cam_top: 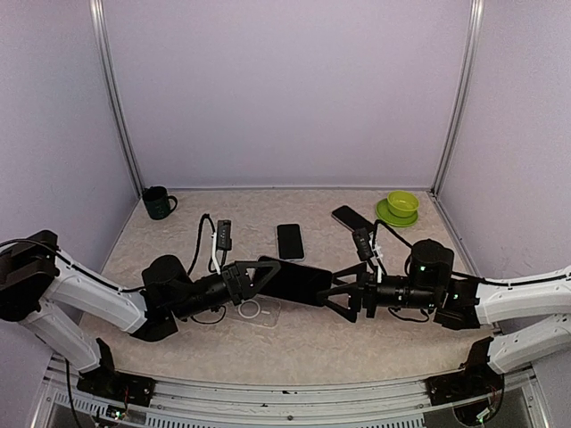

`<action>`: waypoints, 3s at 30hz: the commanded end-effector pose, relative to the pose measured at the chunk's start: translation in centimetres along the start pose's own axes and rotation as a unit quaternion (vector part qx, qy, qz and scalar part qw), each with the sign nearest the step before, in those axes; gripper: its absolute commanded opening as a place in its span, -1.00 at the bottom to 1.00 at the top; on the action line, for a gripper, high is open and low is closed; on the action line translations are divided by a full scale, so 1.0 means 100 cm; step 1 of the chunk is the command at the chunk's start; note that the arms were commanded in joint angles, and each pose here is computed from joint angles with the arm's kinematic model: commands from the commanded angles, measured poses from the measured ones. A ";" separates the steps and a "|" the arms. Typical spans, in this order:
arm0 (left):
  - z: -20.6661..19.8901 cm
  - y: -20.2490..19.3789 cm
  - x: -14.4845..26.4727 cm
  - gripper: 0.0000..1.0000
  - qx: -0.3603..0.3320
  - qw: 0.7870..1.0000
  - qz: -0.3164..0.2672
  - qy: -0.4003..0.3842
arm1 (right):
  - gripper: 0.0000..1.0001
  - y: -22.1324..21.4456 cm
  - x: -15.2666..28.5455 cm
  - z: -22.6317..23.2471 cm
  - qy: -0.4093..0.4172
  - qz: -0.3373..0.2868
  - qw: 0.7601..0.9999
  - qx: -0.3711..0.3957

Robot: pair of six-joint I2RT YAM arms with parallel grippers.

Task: Put the phone into the phone case
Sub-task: Pass from the left arm to the right, then move the phone case to the center of the board.

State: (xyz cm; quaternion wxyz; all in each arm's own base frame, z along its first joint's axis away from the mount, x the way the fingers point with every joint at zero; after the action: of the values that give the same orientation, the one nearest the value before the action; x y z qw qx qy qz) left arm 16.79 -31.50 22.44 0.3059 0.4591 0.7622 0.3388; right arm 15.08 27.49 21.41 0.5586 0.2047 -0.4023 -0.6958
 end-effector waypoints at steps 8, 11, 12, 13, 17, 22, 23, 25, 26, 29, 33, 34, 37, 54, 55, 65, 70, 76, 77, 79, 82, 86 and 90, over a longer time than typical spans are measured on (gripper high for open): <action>-0.009 0.017 -0.012 -1.00 0.048 0.994 -0.085 -0.054 | 0.97 0.016 -0.007 0.020 0.077 -0.016 0.997 -0.014; -0.006 0.015 -0.012 -1.00 0.056 0.993 -0.092 -0.057 | 0.97 0.017 -0.008 0.022 0.090 -0.014 0.996 -0.024; -0.007 0.015 -0.011 -1.00 0.057 0.992 -0.095 -0.060 | 0.96 0.017 -0.009 0.023 0.094 -0.012 0.995 -0.029; -0.007 0.015 -0.011 -1.00 0.057 0.991 -0.100 -0.063 | 0.96 0.016 -0.010 0.023 0.099 -0.011 0.995 -0.032; -0.005 0.014 -0.011 -1.00 0.055 0.990 -0.109 -0.065 | 0.94 0.015 -0.014 0.025 0.117 -0.005 0.992 -0.049; -0.004 0.010 -0.014 -1.00 0.052 0.991 -0.107 -0.068 | 0.92 0.016 -0.015 0.028 0.133 -0.005 0.989 -0.064; -0.003 0.009 -0.014 -1.00 0.051 0.991 -0.105 -0.068 | 0.91 0.016 -0.015 0.028 0.136 -0.006 0.988 -0.067; -0.002 0.007 -0.015 -1.00 0.049 0.991 -0.103 -0.068 | 0.88 0.017 -0.015 0.029 0.141 -0.007 0.987 -0.073; -0.002 0.006 -0.015 -1.00 0.049 0.991 -0.103 -0.066 | 0.86 0.017 -0.015 0.030 0.145 -0.006 0.986 -0.076; -0.001 0.003 -0.016 -1.00 0.051 0.991 -0.101 -0.067 | 0.78 0.017 -0.018 0.031 0.157 0.000 0.984 -0.084; 0.000 0.000 -0.019 -1.00 0.055 0.991 -0.097 -0.073 | 0.65 0.017 -0.021 0.031 0.167 0.003 0.982 -0.094; 0.001 -0.001 -0.019 -1.00 0.056 0.991 -0.095 -0.073 | 0.62 0.016 -0.022 0.031 0.168 0.004 0.981 -0.096; 0.001 -0.002 -0.019 -1.00 0.057 0.991 -0.094 -0.073 | 0.51 0.017 -0.022 0.030 0.167 0.002 0.981 -0.100; 0.009 -0.007 -0.017 -1.00 0.069 0.992 -0.086 -0.055 | -0.84 0.022 -0.018 0.024 0.161 -0.014 0.981 -0.111; 0.010 -0.008 -0.017 -1.00 0.070 0.992 -0.085 -0.054 | -0.89 0.021 -0.017 0.024 0.162 -0.015 0.980 -0.111; 0.017 -0.009 -0.012 -0.56 0.071 0.993 -0.081 -0.048 | -1.00 0.022 -0.013 0.025 0.167 -0.019 0.979 -0.113; 0.029 -0.007 -0.004 -0.21 0.067 0.994 -0.080 -0.016 | -1.00 0.022 -0.010 0.021 0.146 -0.024 0.983 -0.107; 0.048 -0.006 0.011 -0.05 0.056 0.995 -0.069 0.054 | -1.00 0.021 -0.006 0.014 0.112 -0.029 0.988 -0.104; 0.052 -0.008 0.012 -0.05 0.054 0.994 -0.062 0.072 | -1.00 0.021 -0.006 0.012 0.105 -0.030 0.988 -0.105; 0.061 -0.009 0.017 -0.04 0.046 0.990 -0.061 0.116 | -1.00 0.022 -0.006 0.010 0.092 -0.030 0.990 -0.107; 0.069 -0.006 0.025 -0.02 0.032 0.984 -0.057 0.166 | -1.00 0.022 -0.007 0.005 0.069 -0.027 0.991 -0.108; 0.076 0.001 0.034 0.03 0.016 0.974 -0.058 0.219 | -1.00 0.021 -0.010 -0.002 0.042 -0.018 0.992 -0.119; 0.088 0.002 0.048 0.05 0.015 0.961 -0.060 0.271 | -1.00 0.019 -0.013 -0.007 0.022 -0.016 0.992 -0.126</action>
State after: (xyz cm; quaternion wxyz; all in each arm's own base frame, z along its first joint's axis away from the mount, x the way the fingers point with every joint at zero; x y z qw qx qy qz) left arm 21.03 -27.11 18.88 0.1718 0.3445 0.8468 0.3671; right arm 16.26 28.17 20.39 0.6018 0.1367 -0.2888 -0.7319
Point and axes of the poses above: each gripper's point midway between its finger pads, its own x axis back along the fingers, its own z axis along the line the jaws close on, y = z × x, the point moved 6 cm from there along x, back along the fingers, and after that the axes turned 8 degrees about -x, right-handed, at the moved point
